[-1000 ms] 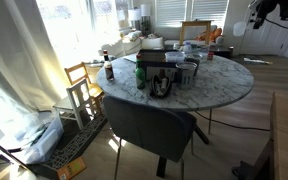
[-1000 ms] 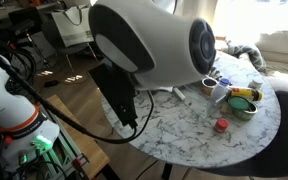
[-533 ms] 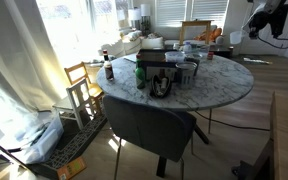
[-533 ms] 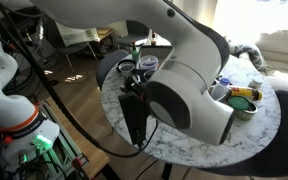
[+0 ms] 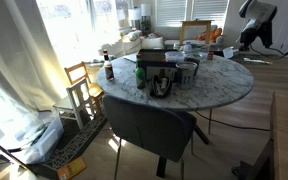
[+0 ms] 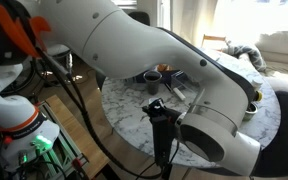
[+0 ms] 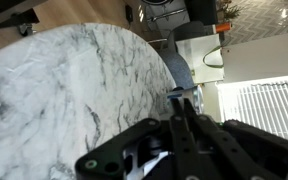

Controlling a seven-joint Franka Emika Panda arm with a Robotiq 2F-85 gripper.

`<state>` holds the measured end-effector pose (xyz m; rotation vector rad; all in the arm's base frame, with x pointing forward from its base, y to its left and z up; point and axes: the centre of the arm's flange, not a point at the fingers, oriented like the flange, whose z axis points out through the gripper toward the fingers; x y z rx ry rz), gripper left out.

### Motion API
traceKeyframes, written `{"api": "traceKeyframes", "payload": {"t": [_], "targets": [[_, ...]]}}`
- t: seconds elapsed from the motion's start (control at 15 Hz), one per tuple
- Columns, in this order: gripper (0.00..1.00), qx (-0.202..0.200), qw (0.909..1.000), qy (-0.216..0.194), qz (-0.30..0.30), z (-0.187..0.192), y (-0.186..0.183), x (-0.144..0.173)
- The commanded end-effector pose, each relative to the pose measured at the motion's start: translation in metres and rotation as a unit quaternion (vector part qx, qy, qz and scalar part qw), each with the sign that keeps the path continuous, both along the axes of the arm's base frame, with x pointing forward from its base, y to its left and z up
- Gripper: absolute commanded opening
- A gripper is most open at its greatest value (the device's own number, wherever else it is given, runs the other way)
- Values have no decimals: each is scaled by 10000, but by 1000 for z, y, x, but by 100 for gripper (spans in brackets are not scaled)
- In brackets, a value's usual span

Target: Use the small plastic cup to put some of the contents of the plastic cup into the silver cup

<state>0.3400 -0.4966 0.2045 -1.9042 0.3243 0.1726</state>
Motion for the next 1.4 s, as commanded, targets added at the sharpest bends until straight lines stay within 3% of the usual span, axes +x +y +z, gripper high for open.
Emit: {"api": "traceKeyframes", "payload": {"t": [0.0,0.13,0.4,0.6,1.27,1.33], "targets": [[1,-206,9994,270,-44,-24,-31,36],[1,-316,9992,235,50,-33,-27,56],[1,21,9995,186,240,-53,-14,96],[1,5,9991,346,227,-70,-4,118],[1,74,9942,1069,127,-92,1,127],[23,68,9933,1148,143,-92,0,126]]}}
